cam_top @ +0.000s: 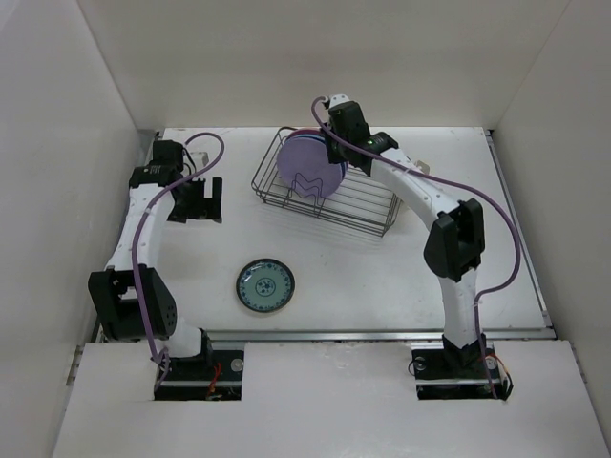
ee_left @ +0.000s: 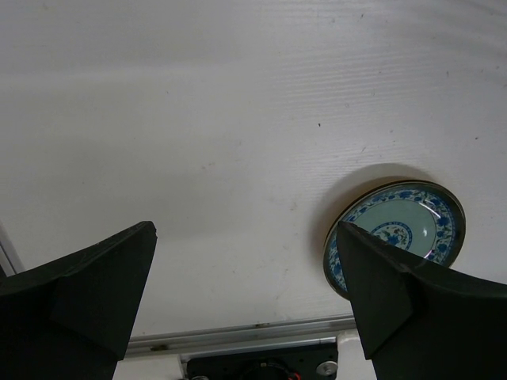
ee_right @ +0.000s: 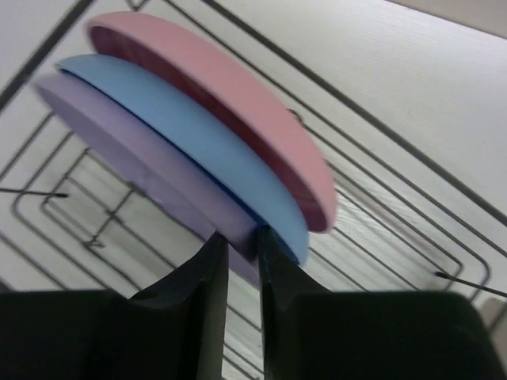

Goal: Unload the plates from the dish rack

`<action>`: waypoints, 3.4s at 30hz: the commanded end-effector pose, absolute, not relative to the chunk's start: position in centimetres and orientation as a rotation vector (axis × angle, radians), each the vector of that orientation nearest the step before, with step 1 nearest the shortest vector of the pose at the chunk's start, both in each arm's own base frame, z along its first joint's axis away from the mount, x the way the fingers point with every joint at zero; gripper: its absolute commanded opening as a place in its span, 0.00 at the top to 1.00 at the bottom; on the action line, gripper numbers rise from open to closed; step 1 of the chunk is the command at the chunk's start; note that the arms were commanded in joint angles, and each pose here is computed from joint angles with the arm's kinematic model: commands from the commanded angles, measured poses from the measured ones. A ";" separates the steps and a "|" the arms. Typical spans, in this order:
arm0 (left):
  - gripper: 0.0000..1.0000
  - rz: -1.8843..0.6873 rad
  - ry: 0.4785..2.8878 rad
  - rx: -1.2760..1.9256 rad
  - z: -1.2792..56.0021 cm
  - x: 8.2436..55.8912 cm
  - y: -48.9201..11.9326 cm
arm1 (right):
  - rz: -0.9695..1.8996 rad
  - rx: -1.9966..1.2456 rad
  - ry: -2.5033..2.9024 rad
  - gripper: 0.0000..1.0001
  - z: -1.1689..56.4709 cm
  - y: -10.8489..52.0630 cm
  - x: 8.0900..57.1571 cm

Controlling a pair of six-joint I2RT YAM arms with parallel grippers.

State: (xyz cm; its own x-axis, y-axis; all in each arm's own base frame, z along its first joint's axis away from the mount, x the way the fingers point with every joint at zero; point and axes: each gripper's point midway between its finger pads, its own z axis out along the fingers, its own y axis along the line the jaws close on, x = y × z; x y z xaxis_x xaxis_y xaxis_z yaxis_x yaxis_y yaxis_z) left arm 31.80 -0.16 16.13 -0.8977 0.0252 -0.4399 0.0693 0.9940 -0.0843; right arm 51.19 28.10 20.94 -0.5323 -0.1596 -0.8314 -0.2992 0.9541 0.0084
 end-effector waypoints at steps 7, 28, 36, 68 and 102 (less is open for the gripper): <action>0.04 -0.123 2.659 0.083 17.2 32.3 0.1 | 0.129 -0.365 2.119 0.97 20.4 27.4 52.3; 0.04 -0.123 2.659 0.083 17.4 32.0 0.0 | 0.148 -0.257 1.820 1.00 32.7 26.0 49.5; 0.04 -0.121 2.650 0.084 17.7 32.2 0.0 | 0.136 -0.249 1.810 1.00 33.8 25.2 47.4; 0.04 -0.197 2.607 0.094 18.3 31.7 -1.1 | 0.277 -0.409 2.888 1.00 6.5 20.4 23.5; 0.02 -0.029 2.638 0.118 19.4 32.8 1.3 | -0.027 -0.149 2.022 0.54 26.4 26.0 52.6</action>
State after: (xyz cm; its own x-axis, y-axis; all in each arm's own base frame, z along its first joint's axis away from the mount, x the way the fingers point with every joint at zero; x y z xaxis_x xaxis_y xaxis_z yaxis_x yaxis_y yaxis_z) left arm 32.94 0.66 18.02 -0.8835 0.0608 -0.4644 0.0862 0.9957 -0.0337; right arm 49.44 26.84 18.89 -0.6089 -0.2107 -0.7648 -0.1832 0.9754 -0.1229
